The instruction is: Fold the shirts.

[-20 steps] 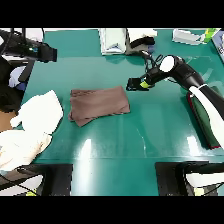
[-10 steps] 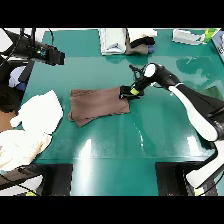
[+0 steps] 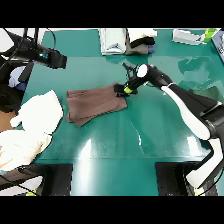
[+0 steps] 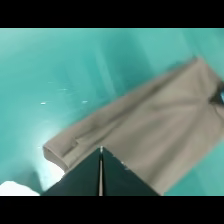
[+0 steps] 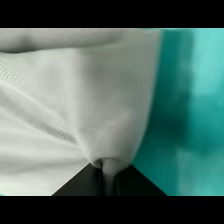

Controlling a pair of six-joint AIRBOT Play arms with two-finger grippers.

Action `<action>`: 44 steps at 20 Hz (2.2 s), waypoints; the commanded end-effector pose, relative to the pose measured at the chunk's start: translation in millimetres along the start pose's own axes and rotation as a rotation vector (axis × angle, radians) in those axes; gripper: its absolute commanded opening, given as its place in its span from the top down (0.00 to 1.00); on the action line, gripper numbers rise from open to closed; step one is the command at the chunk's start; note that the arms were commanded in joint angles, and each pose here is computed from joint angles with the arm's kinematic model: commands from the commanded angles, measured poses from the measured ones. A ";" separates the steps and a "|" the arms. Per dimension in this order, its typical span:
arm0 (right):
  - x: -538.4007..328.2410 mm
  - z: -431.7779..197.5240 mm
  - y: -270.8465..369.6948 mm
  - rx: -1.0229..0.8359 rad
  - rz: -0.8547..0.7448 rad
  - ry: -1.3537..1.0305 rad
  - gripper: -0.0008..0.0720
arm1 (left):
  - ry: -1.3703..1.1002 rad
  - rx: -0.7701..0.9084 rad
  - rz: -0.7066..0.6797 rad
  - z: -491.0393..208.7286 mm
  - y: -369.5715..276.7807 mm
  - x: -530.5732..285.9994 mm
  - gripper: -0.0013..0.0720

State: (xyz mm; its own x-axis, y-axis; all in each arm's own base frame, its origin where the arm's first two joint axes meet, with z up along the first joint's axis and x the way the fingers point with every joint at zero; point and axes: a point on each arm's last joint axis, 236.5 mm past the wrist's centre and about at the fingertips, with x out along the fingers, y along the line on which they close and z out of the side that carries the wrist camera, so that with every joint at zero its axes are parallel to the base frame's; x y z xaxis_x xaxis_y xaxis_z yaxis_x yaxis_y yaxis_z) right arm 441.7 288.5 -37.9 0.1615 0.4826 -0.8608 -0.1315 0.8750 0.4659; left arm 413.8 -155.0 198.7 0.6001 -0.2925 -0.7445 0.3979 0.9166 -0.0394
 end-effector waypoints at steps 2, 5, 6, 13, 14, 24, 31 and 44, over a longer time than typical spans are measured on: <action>-98.2 44.1 -48.6 0.002 -0.100 -0.182 0.97 | 0.007 0.104 -0.071 -2.1 -46.8 1.5 0.95; -197.6 51.7 -132.1 0.108 -0.249 -0.287 0.97 | 0.001 0.142 -0.108 -2.4 -70.4 0.9 0.95; -231.1 51.1 -160.2 0.163 -0.285 -0.334 0.97 | 0.000 0.147 -0.119 -2.6 -75.6 0.5 0.95; -371.2 -0.8 -302.8 0.530 -0.416 -0.524 0.97 | -0.001 0.142 -0.152 -3.0 -85.7 -0.8 0.95; -378.0 -9.1 -314.7 0.556 -0.429 -0.525 0.97 | -0.001 0.142 -0.152 -3.0 -85.7 -0.8 0.95; -464.9 22.3 -302.7 0.507 -0.420 -0.786 0.97 | 0.001 0.128 -0.167 -3.2 -89.1 -1.3 0.95; -526.3 -7.3 -270.0 0.483 -0.491 -0.791 0.97 | 0.002 0.126 -0.174 -3.6 -90.7 -1.6 0.95; -383.5 -247.1 -363.0 0.910 -0.674 -0.406 0.97 | 0.027 0.129 -0.177 -9.6 -91.0 -1.8 0.95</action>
State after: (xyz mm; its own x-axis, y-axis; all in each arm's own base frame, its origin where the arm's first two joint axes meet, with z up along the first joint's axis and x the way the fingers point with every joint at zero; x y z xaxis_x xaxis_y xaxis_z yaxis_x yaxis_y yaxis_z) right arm 231.8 -221.3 121.5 0.3621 -0.2090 -0.9084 0.7637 0.6253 0.1606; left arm 371.7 -235.9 198.8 0.5026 -0.4398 -0.7443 0.5803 0.8098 -0.0866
